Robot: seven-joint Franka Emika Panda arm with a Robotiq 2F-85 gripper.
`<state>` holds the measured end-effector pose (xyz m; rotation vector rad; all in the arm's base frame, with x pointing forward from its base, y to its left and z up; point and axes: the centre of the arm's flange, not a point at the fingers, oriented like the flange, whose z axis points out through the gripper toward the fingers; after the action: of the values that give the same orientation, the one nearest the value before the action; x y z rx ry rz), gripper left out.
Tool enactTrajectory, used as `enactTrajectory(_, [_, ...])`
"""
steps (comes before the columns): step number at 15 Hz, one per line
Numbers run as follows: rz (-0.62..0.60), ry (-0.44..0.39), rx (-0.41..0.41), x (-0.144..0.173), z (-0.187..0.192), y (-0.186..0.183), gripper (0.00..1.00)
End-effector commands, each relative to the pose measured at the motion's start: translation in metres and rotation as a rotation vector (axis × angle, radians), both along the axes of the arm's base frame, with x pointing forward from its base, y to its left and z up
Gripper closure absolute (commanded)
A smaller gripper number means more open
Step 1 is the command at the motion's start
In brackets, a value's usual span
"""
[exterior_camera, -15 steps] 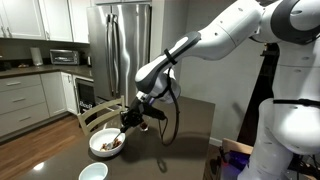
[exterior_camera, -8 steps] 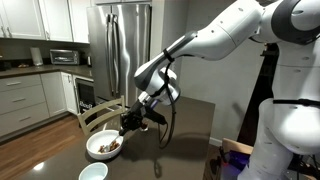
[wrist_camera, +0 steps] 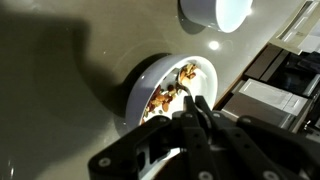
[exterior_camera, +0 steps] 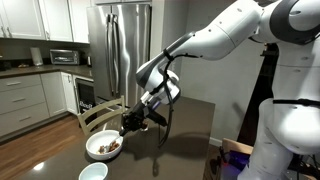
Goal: Use the spoon from the empty white bowl to scoop contents from the other white bowl and put them in the empty one
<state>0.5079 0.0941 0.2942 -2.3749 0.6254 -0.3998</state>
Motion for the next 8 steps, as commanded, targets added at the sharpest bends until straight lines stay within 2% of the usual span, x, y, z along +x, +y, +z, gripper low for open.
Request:
enactTrajectory(1, [0.016, -0.028, 0.025, 0.0050, 0.0027, -0.0095, 0.98])
enactTrajectory(8, [0.014, -0.053, 0.044, 0.0113, 0.0114, -0.0189, 0.98])
